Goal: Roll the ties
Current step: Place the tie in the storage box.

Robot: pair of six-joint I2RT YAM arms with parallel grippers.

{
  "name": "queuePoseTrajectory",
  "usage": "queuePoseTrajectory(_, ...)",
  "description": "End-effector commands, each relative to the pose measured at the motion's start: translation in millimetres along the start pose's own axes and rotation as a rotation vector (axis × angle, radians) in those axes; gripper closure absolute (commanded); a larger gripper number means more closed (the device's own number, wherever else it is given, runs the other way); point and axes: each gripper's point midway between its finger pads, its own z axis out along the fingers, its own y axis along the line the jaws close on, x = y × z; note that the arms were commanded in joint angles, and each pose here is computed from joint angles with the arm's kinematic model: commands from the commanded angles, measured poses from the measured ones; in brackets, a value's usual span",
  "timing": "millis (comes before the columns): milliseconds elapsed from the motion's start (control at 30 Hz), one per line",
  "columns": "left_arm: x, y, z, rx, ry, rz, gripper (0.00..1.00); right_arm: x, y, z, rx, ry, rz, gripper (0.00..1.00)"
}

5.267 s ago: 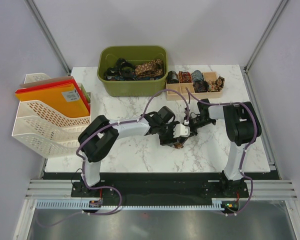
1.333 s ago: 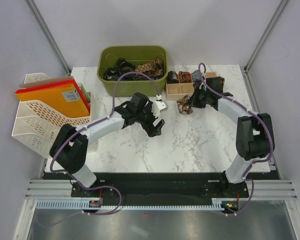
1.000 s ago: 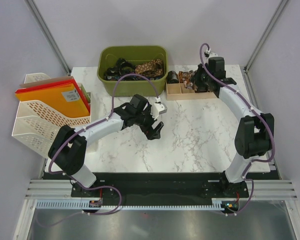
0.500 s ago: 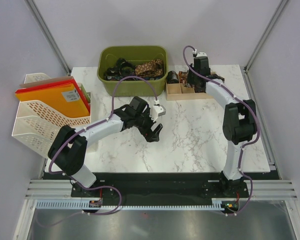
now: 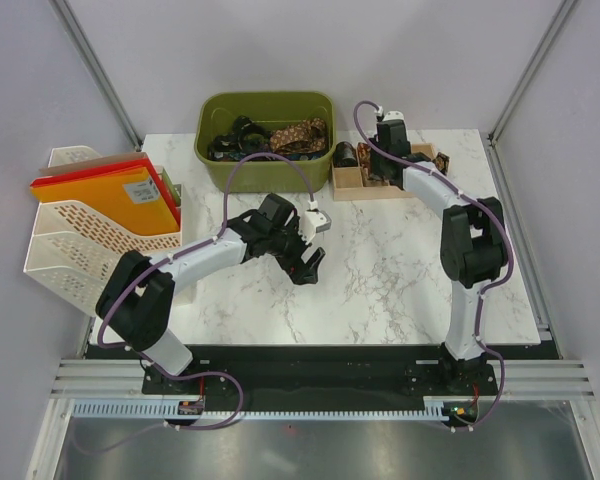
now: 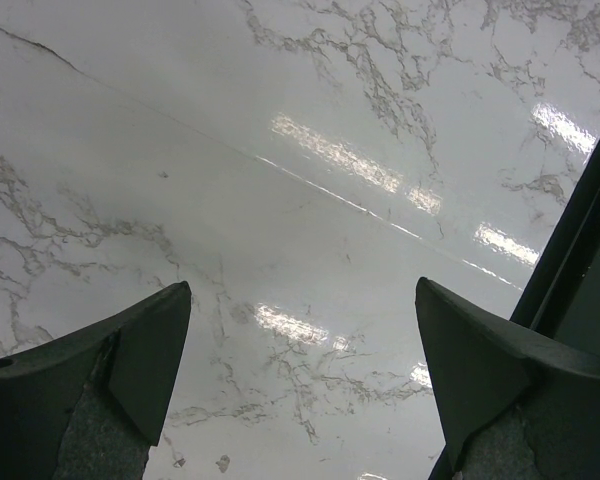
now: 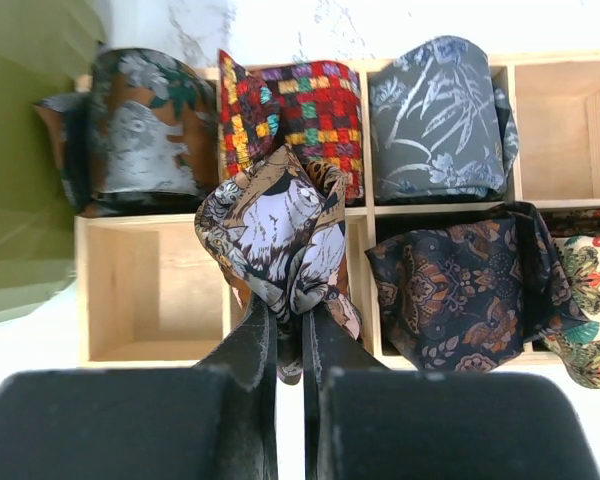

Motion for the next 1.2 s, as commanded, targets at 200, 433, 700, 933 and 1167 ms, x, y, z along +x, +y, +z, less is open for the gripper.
queuePoseTrajectory(200, -2.7, -3.7, -4.3, 0.016, -0.021, -0.025, 0.0, 28.0, -4.5, 23.1, 0.043, 0.054, 0.002, 1.0)
queuePoseTrajectory(433, 1.4, -4.7, -2.5, 0.025, -0.008, -0.03, 0.0, 49.1, -8.3, 32.2, 0.069, 0.113, -0.011, 1.0)
queuePoseTrajectory(700, 4.4, -7.2, -0.5, 0.043, 0.0, -0.037, 0.0, 43.8, -12.2, 8.2, 0.086, 0.128, 0.019, 1.0)
queuePoseTrajectory(933, 2.5, -9.7, 0.2, 0.059, -0.005, -0.043, 0.0, 45.7, -15.0, 0.0, 0.113, 0.166, 0.002, 1.0)
queuePoseTrajectory(1167, 3.5, -12.2, 0.6, 0.069, -0.004, -0.047, 0.0, 65.1, -15.3, 3.9, 0.118, 0.229, -0.018, 1.0)
